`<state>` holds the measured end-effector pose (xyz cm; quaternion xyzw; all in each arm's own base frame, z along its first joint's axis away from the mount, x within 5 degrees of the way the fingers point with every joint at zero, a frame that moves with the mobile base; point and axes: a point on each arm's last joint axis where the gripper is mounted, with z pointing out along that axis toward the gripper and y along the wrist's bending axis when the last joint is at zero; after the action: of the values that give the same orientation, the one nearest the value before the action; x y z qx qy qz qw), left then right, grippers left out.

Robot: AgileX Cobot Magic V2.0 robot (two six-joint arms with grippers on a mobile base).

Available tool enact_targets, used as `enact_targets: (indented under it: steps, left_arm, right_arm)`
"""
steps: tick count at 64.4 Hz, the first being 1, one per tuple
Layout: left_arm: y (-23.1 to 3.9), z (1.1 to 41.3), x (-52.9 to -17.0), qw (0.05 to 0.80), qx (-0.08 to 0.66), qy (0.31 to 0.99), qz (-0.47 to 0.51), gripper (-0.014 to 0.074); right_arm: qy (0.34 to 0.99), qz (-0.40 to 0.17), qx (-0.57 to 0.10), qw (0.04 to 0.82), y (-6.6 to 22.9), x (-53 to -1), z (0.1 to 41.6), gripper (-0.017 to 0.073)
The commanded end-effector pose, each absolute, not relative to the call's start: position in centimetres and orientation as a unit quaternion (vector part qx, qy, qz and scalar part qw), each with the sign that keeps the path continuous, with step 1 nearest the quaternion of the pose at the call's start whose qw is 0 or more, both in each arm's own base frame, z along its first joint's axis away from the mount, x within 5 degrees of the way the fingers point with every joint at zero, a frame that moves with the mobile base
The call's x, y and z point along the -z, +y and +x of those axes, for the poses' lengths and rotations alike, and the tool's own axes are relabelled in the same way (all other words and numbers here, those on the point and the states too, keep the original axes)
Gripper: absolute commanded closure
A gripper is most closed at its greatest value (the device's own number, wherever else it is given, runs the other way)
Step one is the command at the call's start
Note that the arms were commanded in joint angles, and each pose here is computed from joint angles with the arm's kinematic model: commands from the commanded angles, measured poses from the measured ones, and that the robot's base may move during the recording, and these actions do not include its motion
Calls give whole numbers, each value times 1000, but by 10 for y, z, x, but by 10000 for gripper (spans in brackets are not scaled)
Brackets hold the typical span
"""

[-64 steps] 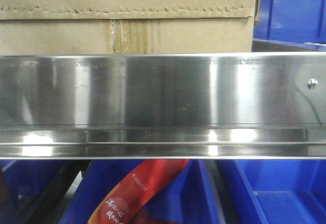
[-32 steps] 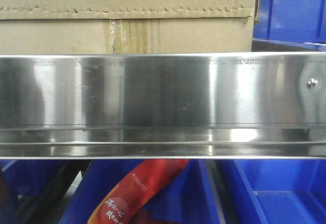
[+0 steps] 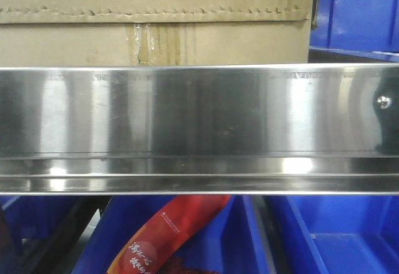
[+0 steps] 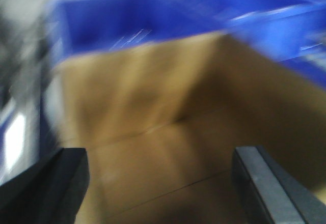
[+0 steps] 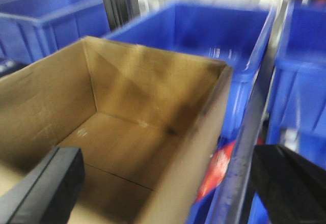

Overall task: Grab carton from right shelf to conveyor
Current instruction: 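Close both grippers on opposite side walls of the brown carton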

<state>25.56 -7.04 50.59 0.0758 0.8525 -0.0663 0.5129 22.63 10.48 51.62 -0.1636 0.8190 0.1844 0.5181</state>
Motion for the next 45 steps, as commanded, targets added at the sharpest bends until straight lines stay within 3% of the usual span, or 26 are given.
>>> enact_targets:
  steps: [1,5,17,45]
  left_arm:
    - [-64,268,-507,481,56,873,48,117]
    - [-61,281,-509,468,44,882,39,117]
    - [-60,310,-501,444,6,896,32,117]
    - [-57,370,-444,369,-2,929,16,117]
  right_arm:
    - [852,-153,-160,475,109,-521,246,0]
    - [871,-145,-145,447,114,-521,264,0]
    - [867,-135,-132,461,133,-519,306,0]
    - [905,-133,-132,381,163,-454,368,0]
